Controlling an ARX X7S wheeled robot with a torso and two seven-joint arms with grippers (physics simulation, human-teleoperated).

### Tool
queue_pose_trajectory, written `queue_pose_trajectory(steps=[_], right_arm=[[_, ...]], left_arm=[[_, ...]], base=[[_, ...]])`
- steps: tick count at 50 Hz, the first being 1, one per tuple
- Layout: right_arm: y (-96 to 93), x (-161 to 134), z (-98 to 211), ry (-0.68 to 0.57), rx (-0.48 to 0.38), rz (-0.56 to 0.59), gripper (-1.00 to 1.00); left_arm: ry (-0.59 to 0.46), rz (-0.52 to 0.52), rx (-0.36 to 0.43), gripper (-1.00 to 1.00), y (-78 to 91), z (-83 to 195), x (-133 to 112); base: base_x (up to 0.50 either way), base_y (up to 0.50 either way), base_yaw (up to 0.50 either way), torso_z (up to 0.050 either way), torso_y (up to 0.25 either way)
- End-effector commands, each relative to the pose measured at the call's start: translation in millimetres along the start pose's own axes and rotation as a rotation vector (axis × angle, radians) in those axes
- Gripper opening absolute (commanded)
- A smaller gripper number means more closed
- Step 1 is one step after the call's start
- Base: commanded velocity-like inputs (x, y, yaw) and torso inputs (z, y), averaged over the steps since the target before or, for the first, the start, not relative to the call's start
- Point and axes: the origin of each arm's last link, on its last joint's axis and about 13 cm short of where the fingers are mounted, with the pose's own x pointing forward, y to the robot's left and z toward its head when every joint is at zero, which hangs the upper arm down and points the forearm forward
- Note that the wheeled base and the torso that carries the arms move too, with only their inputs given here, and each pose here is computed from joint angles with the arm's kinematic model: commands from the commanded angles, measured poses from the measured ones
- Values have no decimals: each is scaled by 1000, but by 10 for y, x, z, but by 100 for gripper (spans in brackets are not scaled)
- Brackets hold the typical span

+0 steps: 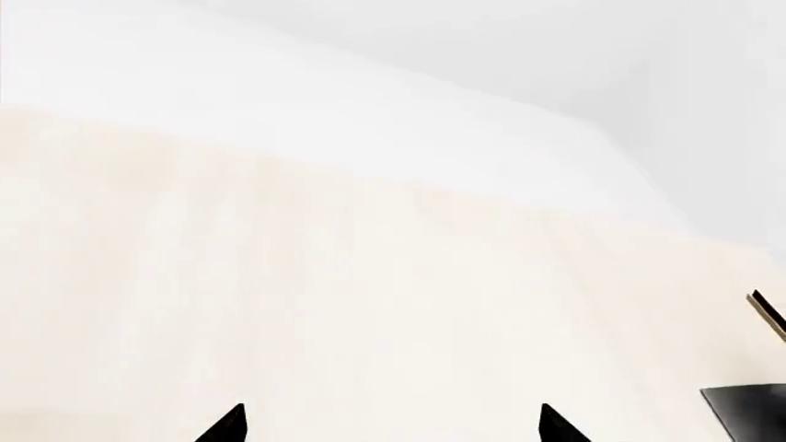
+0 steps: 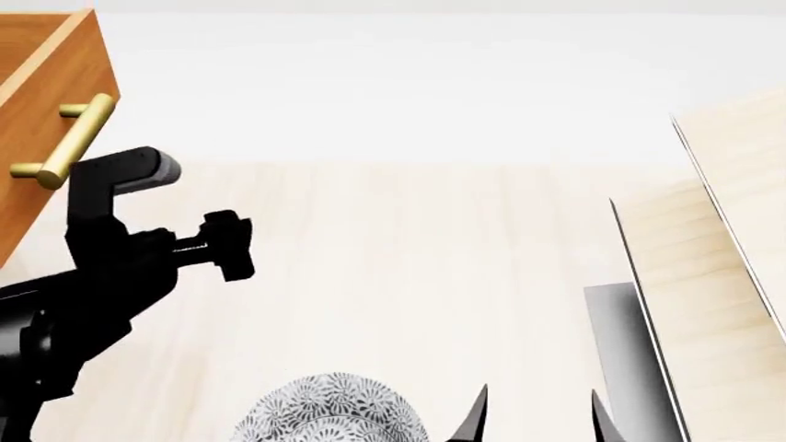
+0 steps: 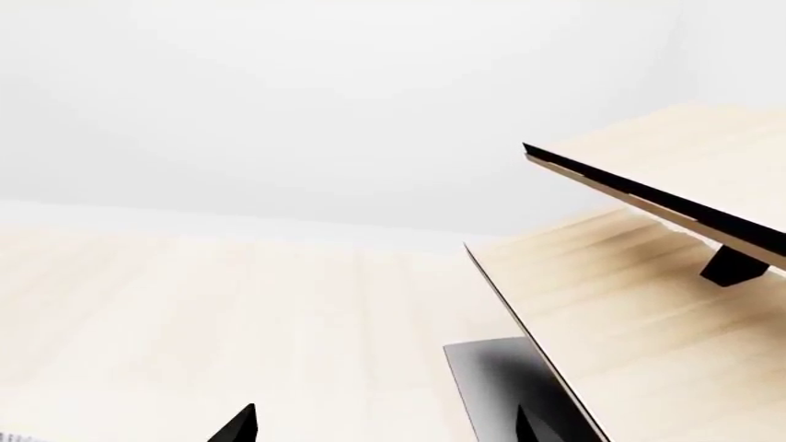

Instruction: Close the top drawer of the cabinet.

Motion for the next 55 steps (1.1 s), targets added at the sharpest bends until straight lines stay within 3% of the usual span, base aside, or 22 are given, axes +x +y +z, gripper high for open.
queue_pose_trajectory(steps=[1,9,16,30,39,55], right_arm=[[-26,0,-37,15,-5,-4,100],[-18,-1,-38,14,-4,-3,100],[-9,16,-45,15,-8,-4,100],[3,20,-50,18,-10,-2,100],[4,21,-53,21,-15,-2,100],[27,38,-67,24,-27,5,100]], left_arm=[[25,-50,-88,100,1,47,-26],[-11,38,3,100,-3,29,1],[-17,42,-3,100,1,51,-2],[-85,235,83,100,106,243,-48],[-111,316,94,100,185,360,-96],[-138,434,41,100,378,498,-206]], base=[[0,0,0,0,0],[0,0,0,0,0],[0,0,0,0,0],[0,0,0,0,0],[0,0,0,0,0],[0,0,0,0,0]])
